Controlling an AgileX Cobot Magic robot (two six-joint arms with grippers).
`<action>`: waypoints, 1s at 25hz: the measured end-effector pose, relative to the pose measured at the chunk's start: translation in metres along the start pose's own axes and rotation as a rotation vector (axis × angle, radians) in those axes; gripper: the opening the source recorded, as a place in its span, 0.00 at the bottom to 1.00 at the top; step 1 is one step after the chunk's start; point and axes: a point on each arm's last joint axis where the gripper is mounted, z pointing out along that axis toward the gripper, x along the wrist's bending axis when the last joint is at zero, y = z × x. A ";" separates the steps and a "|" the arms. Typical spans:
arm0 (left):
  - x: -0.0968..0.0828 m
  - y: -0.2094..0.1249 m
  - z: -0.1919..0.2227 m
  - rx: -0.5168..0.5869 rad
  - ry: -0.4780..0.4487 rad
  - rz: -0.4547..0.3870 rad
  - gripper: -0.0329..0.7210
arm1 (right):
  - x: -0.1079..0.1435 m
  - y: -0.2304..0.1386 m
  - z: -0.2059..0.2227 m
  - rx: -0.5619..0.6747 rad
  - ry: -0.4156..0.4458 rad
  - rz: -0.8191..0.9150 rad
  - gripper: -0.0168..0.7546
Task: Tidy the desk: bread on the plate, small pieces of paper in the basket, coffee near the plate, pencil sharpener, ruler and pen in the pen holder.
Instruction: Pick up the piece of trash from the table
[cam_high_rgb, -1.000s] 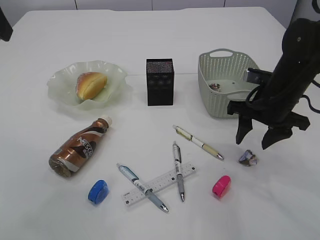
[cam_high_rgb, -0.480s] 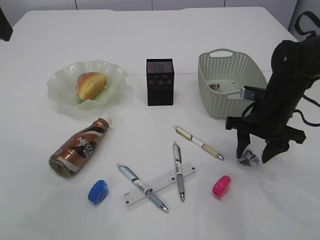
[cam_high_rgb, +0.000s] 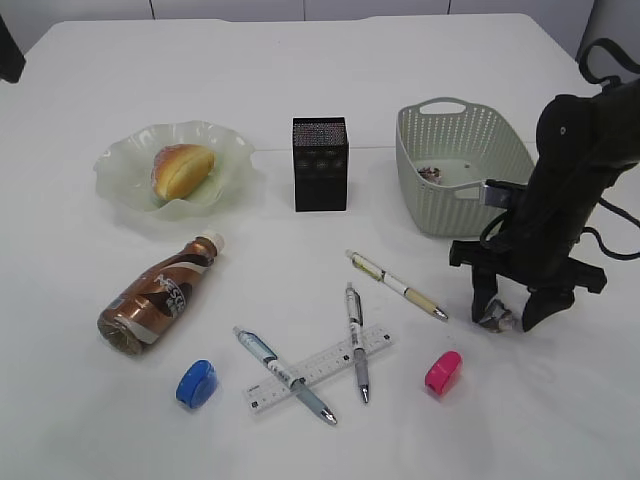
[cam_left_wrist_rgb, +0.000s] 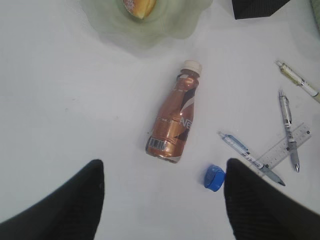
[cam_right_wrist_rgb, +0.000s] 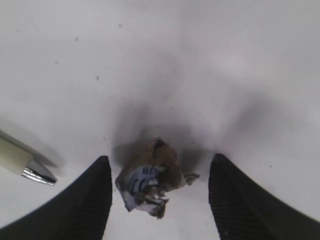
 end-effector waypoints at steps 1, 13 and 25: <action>0.000 0.000 0.000 0.000 0.000 0.000 0.76 | 0.000 0.000 0.000 -0.002 0.001 0.000 0.64; 0.000 0.000 0.000 0.000 0.002 0.001 0.76 | 0.000 0.001 0.003 -0.002 -0.001 0.000 0.64; 0.000 0.000 0.000 0.000 0.002 0.001 0.76 | 0.000 0.001 0.005 -0.002 -0.003 -0.002 0.08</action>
